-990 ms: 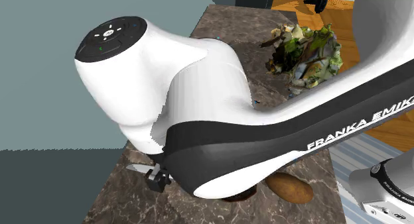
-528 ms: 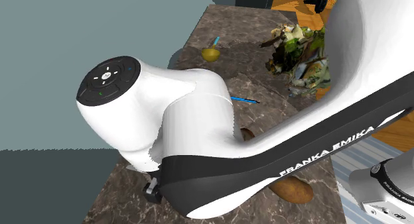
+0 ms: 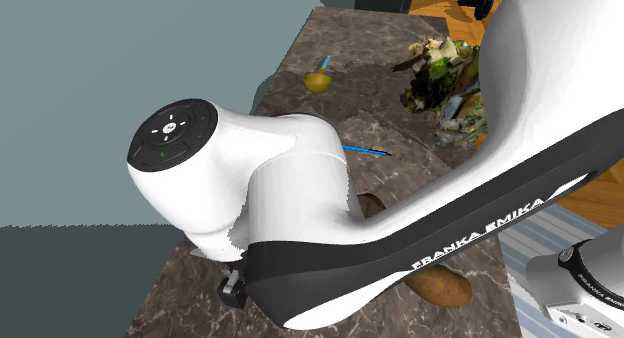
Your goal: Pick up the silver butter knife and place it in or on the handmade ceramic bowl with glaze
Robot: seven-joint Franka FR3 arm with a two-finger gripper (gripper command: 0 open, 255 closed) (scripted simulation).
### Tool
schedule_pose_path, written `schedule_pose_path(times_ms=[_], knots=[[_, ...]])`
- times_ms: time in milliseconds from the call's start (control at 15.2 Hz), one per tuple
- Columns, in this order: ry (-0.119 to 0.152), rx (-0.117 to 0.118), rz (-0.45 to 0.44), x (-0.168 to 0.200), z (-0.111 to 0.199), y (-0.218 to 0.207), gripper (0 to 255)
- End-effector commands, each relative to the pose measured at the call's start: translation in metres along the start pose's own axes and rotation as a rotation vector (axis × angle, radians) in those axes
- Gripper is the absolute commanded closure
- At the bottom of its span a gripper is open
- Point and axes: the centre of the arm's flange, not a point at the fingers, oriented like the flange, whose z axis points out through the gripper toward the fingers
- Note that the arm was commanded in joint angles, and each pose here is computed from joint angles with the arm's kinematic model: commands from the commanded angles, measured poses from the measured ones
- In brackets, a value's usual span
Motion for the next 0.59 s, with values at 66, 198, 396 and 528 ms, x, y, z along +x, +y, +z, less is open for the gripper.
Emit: schedule_pose_path(times_ms=[66,198,396,528], knots=[[0.000,0.000,0.000,0.0000,0.0000,0.0000,255],[0.000,0.000,0.000,0.0000,0.0000,0.0000,255],[0.000,0.000,0.000,0.0002,0.0000,-0.0001,255],[0.000,0.000,0.000,0.0005,-0.0001,-0.0004,255]])
